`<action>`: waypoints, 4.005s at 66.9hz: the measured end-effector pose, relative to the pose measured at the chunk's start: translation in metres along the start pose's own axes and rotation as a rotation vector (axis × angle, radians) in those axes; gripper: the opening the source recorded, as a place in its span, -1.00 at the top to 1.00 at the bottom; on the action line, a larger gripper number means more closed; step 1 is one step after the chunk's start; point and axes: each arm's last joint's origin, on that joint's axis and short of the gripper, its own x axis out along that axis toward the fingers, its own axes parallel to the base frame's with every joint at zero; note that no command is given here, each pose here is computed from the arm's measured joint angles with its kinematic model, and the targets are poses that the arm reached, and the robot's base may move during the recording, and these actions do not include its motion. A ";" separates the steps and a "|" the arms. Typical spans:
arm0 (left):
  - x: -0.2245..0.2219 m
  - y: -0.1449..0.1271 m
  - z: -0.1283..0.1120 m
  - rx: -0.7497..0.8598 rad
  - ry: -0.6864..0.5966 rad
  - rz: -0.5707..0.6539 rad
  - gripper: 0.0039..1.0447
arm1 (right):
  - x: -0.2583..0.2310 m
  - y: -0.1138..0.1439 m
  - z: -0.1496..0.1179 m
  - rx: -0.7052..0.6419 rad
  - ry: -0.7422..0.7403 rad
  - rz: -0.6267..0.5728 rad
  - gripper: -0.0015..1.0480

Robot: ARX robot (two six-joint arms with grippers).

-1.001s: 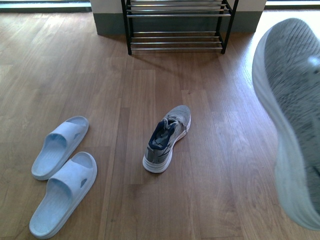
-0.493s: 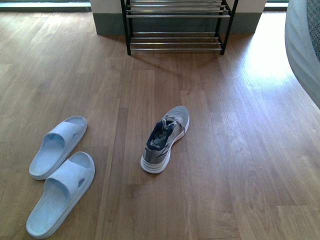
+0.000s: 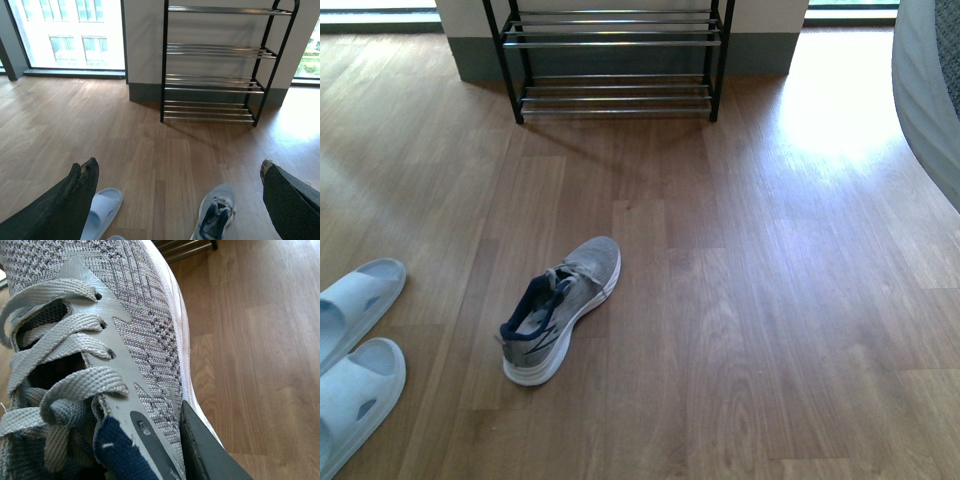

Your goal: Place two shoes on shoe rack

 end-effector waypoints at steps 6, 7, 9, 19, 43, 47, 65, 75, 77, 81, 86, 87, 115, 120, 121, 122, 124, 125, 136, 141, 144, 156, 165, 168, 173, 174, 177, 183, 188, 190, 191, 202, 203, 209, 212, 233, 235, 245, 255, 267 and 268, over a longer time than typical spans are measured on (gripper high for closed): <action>0.000 0.000 0.000 0.000 0.000 -0.003 -0.83 | 0.000 -0.001 0.000 0.002 0.000 -0.008 0.97; 0.000 0.000 0.000 0.000 0.000 -0.002 -0.83 | 0.000 -0.001 0.000 0.002 0.000 -0.010 0.97; 0.000 0.000 0.000 0.000 0.000 -0.002 -0.83 | 0.000 -0.001 0.000 0.002 -0.001 -0.016 0.97; 0.002 -0.001 -0.001 0.001 0.159 0.192 -0.83 | 0.000 -0.001 0.000 0.002 0.001 -0.007 0.97; 0.129 -0.011 -0.014 0.205 0.484 0.339 -0.83 | 0.000 0.000 0.000 0.001 0.001 -0.003 0.97; 0.154 -0.013 -0.036 0.237 0.579 0.281 -0.83 | 0.000 0.000 0.000 0.002 0.001 -0.003 0.97; 0.226 -0.021 -0.148 0.272 0.946 0.110 -0.83 | 0.000 0.000 0.000 0.001 0.001 -0.003 0.97; 0.255 -0.029 -0.198 0.271 1.020 0.016 -0.83 | 0.000 0.000 0.000 0.002 0.001 -0.003 0.97; 0.260 -0.032 -0.207 0.272 1.027 -0.008 -0.83 | 0.000 0.000 0.000 0.001 0.001 -0.003 0.97; 0.268 -0.037 -0.221 0.275 1.036 -0.046 -0.83 | 0.000 0.000 0.000 0.001 0.001 -0.003 0.97; 0.276 -0.045 -0.238 0.287 1.047 -0.095 -0.83 | 0.000 0.000 0.000 0.001 0.001 -0.003 0.97; 0.279 -0.047 -0.242 0.285 1.048 -0.112 -0.83 | 0.000 0.000 0.000 0.002 0.001 -0.003 0.97; 0.313 -0.061 -0.291 0.271 1.098 -0.168 -0.83 | 0.000 0.000 0.000 0.002 0.001 -0.003 0.97; 0.316 -0.062 -0.296 0.265 1.103 -0.169 -0.83 | 0.000 0.000 0.000 0.002 0.001 -0.003 0.97; 0.316 -0.062 -0.297 0.264 1.104 -0.168 -0.83 | 0.000 0.000 0.000 0.002 0.001 -0.003 0.97; 0.316 -0.062 -0.299 0.265 1.106 -0.168 -0.83 | 0.000 0.000 0.000 0.001 0.001 -0.003 0.97; 0.316 -0.062 -0.300 0.267 1.108 -0.167 -0.83 | 0.000 0.000 0.000 0.001 0.001 -0.003 0.97; 0.316 -0.062 -0.300 0.267 1.108 -0.166 -0.83 | 0.000 0.000 0.000 0.001 0.001 -0.003 0.97; 0.315 -0.064 -0.297 0.255 1.087 -0.184 -0.83 | 0.000 0.000 0.000 0.001 0.001 -0.003 0.97; 0.312 -0.065 -0.289 0.246 1.087 -0.179 -0.83 | 0.000 0.000 0.000 0.001 0.001 -0.003 0.97; 0.310 -0.065 -0.282 0.235 1.084 -0.176 -0.83 | 0.000 0.000 0.000 0.002 0.001 -0.003 0.97; 0.305 -0.062 -0.242 0.224 1.063 -0.189 -0.83 | 0.000 0.000 0.000 0.001 0.001 -0.003 0.97; 0.297 -0.052 -0.236 0.251 1.101 -0.192 -0.83 | 0.000 0.000 0.000 0.001 0.001 -0.003 0.97; 0.295 -0.047 -0.237 0.272 1.113 -0.181 -0.83 | 0.000 0.000 0.000 0.001 0.001 -0.003 0.97; 0.293 -0.039 -0.241 0.300 1.130 -0.164 -0.83 | 0.000 0.000 0.000 0.001 0.001 -0.003 0.97; 0.293 -0.038 -0.241 0.304 1.131 -0.158 -0.83 | 0.000 0.000 0.000 0.001 0.001 -0.003 0.97; 0.292 -0.033 -0.244 0.331 1.140 -0.137 -0.83 | 0.000 0.000 0.000 0.001 0.001 -0.003 0.97; 0.293 -0.022 -0.256 0.372 1.162 -0.105 -0.83 | 0.000 0.000 0.000 0.001 0.001 -0.003 0.97; 0.294 -0.018 -0.266 0.363 1.177 -0.110 -0.83 | 0.000 0.000 0.000 0.002 0.001 -0.003 0.97; 0.296 -0.017 -0.269 0.353 1.175 -0.119 -0.83 | 0.000 0.000 0.000 0.002 0.001 -0.003 0.97; 0.296 -0.017 -0.271 0.350 1.175 -0.121 -0.83 | 0.000 0.000 0.000 0.002 0.001 -0.003 0.97; 0.307 -0.019 -0.287 0.323 1.164 -0.155 -0.83 | 0.000 0.000 0.000 0.002 0.001 -0.003 0.97; 0.308 -0.020 -0.289 0.322 1.166 -0.157 -0.83 | 0.000 0.000 0.000 0.001 0.001 -0.003 0.97; 0.313 -0.025 -0.298 0.321 1.179 -0.163 -0.83 | 0.000 0.000 0.000 0.002 0.001 -0.003 0.97; 0.314 -0.026 -0.301 0.323 1.185 -0.163 -0.82 | 0.000 0.000 0.000 0.002 0.001 -0.003 0.97; 0.314 -0.031 -0.310 0.301 1.196 -0.164 0.09 | 0.000 0.000 0.000 0.001 0.001 -0.003 0.97; 0.313 -0.032 -0.311 0.299 1.196 -0.166 0.16 | 0.000 0.000 0.000 0.002 0.001 -0.003 0.97; 0.311 -0.033 -0.312 0.280 1.189 -0.158 0.60 | 0.000 0.000 0.000 0.002 0.001 -0.003 0.97; 0.309 -0.033 -0.312 0.248 1.167 -0.126 0.97 | 0.000 0.000 0.000 0.001 0.001 -0.003 0.97; 0.299 -0.031 -0.300 0.188 1.112 -0.038 0.98 | 0.000 0.000 0.000 0.002 0.001 -0.003 0.97; 0.299 -0.031 -0.298 0.186 1.106 -0.031 0.98 | 0.000 0.000 0.000 0.001 0.001 -0.003 0.97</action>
